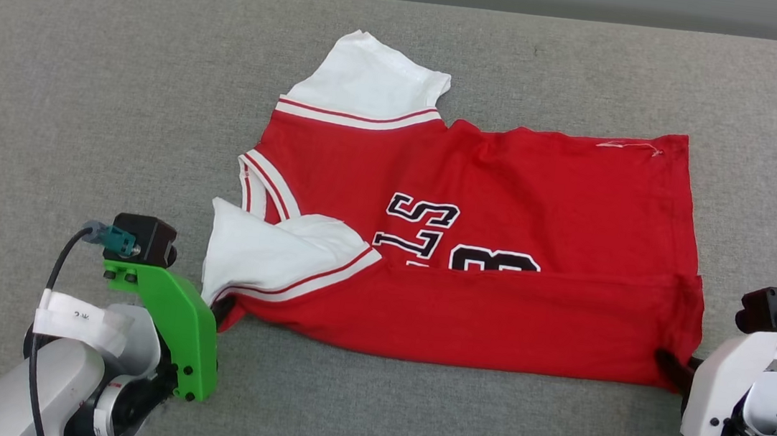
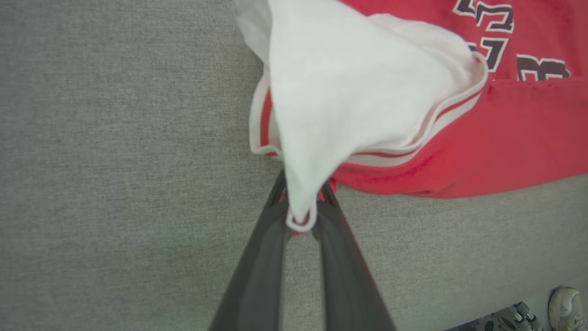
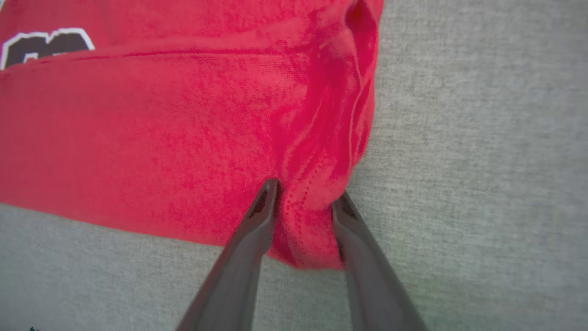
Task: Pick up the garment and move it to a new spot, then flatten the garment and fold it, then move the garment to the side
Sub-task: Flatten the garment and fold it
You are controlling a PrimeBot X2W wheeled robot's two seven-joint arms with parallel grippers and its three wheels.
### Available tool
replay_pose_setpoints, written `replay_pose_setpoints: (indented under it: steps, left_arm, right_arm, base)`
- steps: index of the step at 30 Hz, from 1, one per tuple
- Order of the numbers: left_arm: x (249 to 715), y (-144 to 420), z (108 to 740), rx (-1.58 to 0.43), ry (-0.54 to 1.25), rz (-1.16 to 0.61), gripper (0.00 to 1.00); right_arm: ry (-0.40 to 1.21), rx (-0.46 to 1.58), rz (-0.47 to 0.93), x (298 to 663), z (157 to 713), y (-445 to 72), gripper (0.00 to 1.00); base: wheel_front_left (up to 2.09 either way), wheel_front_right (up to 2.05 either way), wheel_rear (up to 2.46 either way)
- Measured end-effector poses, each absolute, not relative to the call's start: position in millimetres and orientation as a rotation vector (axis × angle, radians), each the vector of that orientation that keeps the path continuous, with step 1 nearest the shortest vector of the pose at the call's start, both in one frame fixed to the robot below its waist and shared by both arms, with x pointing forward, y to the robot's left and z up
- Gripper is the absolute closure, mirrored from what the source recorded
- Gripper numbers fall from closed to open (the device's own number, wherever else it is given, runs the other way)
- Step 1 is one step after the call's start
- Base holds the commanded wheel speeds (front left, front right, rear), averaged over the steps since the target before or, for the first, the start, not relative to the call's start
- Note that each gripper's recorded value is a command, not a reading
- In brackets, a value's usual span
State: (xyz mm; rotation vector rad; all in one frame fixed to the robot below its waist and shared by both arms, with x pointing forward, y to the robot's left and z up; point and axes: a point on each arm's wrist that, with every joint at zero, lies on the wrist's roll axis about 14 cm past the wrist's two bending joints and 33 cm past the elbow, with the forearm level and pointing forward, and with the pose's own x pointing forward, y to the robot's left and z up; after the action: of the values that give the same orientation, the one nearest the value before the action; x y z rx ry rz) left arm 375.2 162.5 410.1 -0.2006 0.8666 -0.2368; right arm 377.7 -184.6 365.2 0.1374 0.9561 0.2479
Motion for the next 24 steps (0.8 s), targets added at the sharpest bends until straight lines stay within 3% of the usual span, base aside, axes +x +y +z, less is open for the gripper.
replay_pose_setpoints:
  steps: [10, 24]
  left_arm:
    - [365.5, 161.7, 420.6, -0.194, 0.826, -0.241, 1.00]
    - [288.0, 169.3, 421.0, -0.197, 0.876, -0.205, 1.00]
  right_arm:
    - [0.909, 0.123, 0.256, 376.9, 382.0, -183.4, 1.00]
    - [0.927, 0.127, 0.261, 312.6, 387.6, -185.1, 1.00]
  base:
    - [0.00, 0.00, 0.00]
    - [0.00, 0.00, 0.00]
